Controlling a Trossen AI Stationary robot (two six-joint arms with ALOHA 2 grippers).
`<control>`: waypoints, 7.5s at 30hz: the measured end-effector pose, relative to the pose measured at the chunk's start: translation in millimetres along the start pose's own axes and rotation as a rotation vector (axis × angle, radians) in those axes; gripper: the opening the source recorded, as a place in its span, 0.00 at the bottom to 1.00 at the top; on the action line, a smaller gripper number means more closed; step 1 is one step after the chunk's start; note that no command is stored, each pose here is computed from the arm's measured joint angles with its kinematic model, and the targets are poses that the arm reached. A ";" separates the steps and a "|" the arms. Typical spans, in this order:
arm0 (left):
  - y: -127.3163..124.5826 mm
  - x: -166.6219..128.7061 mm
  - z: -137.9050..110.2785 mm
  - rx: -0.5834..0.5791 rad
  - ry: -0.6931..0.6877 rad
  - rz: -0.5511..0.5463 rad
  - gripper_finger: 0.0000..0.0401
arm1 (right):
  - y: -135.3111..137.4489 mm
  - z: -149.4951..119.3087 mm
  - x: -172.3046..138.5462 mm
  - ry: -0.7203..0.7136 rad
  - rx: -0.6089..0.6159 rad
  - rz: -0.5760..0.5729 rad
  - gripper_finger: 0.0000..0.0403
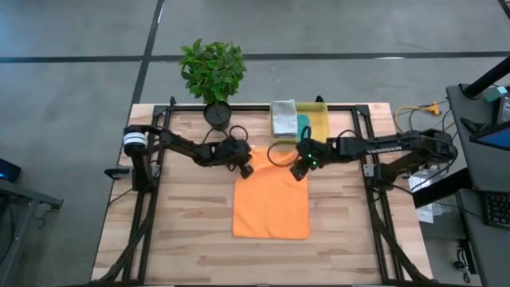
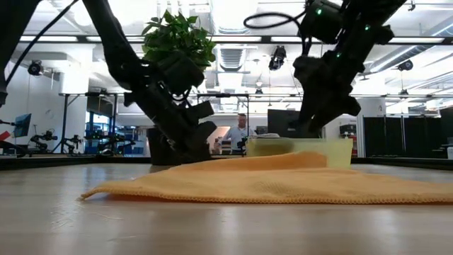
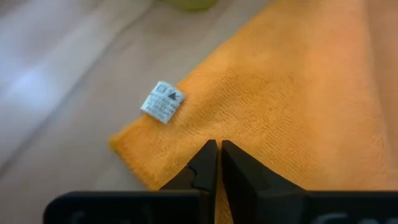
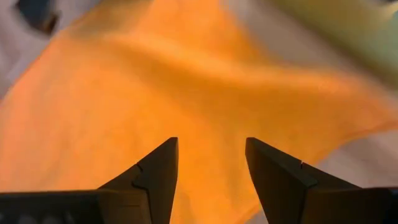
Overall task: Fold microfiber towels
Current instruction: Fold the orange microfiber towel
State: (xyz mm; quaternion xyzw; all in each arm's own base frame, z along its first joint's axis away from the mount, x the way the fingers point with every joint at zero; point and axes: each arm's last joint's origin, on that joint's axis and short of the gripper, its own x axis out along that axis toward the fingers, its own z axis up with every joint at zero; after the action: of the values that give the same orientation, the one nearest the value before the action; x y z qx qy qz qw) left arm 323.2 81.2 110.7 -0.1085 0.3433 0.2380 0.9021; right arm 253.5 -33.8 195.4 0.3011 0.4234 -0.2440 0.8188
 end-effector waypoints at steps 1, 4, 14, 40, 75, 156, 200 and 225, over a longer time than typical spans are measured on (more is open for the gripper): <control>1.4 -1.6 -0.6 0.002 0.005 0.025 0.02 | 4.6 -3.2 -0.4 0.004 -0.004 0.013 0.45; 4.0 -6.4 0.3 0.007 0.013 0.089 0.00 | 20.1 -16.8 -1.2 0.029 -0.061 0.049 0.45; 10.4 -32.6 12.9 0.040 -0.013 0.227 0.00 | 56.6 -60.8 -6.6 0.036 -0.144 0.068 0.45; -133.2 -205.9 -71.3 0.613 -0.145 -0.608 0.03 | 111.9 -167.4 -4.3 0.115 -0.709 0.261 0.45; -199.6 -126.6 -101.5 0.586 0.158 -0.396 0.48 | 117.5 -198.9 25.9 0.131 -0.902 0.250 0.45; -67.6 -148.5 -19.9 0.429 -0.039 -0.414 0.00 | 63.6 -112.3 -26.3 0.089 -0.299 0.323 0.03; -44.2 -73.9 -14.5 0.423 -0.051 -0.164 0.00 | 18.7 -76.8 -4.8 0.111 -0.189 0.049 0.03; -27.7 -75.8 12.7 0.354 -0.131 -0.110 0.32 | 9.4 -49.6 -8.8 0.011 -0.099 0.055 0.36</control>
State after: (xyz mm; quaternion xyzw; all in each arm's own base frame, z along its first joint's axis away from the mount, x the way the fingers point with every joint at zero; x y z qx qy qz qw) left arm 295.0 35.0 171.9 0.0490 0.3137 0.1310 0.9392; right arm 228.0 8.7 182.7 0.2729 0.4309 -0.1987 0.8369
